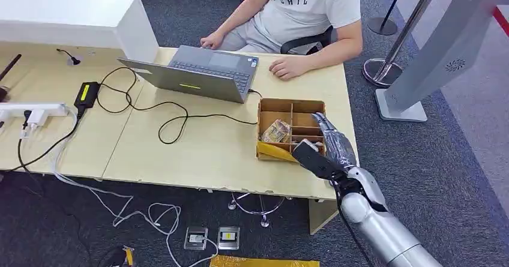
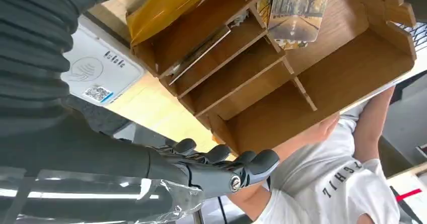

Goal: Pass the card to the sensor for recognition and then transmit it.

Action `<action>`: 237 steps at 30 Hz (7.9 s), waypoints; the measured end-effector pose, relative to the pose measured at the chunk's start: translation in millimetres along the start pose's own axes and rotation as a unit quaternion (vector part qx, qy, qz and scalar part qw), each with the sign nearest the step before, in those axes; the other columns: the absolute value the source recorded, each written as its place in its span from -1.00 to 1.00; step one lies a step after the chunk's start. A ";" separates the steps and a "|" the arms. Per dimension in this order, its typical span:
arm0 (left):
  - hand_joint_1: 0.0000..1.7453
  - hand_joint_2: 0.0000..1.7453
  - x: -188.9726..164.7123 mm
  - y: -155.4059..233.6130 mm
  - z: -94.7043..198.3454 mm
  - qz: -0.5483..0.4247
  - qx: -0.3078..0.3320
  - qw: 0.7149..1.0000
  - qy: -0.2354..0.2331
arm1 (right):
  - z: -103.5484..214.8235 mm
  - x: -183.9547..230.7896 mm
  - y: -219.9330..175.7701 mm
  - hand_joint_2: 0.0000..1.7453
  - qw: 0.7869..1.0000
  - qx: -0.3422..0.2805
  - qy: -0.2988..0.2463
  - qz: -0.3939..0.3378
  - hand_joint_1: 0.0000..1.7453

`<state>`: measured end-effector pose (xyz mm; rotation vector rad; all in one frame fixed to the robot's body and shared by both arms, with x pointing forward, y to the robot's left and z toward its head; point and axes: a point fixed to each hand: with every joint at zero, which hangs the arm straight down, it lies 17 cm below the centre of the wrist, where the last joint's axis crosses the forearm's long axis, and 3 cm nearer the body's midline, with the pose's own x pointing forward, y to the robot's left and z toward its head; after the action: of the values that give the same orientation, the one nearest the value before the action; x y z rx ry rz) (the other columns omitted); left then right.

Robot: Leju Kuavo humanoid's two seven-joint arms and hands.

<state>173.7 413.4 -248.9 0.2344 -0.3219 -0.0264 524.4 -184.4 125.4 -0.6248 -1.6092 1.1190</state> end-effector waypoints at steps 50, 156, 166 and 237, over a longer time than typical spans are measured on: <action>-1.00 -1.00 244.7 2.8 30.1 0.037 0.060 0.990 -0.122 | -12.7 29.8 15.2 1.00 0.985 -0.019 -0.038 0.167 -1.00; -1.00 -1.00 6.5 26.4 0.9 0.171 0.059 0.982 -0.055 | -12.6 -9.1 19.8 1.00 0.982 -0.023 -0.010 0.189 -1.00; -1.00 -1.00 6.0 27.2 0.8 0.173 0.061 0.981 -0.054 | -15.1 -11.3 18.1 1.00 0.982 -0.019 -0.012 0.189 1.00; -1.00 -1.00 2.5 31.3 0.5 0.178 0.076 0.980 -0.047 | -23.2 7.2 51.6 1.00 0.985 0.001 -0.040 0.167 1.00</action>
<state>175.6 443.6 -240.5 0.3248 -0.4570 0.3424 536.8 -147.9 83.3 -0.8815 -1.6084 1.4035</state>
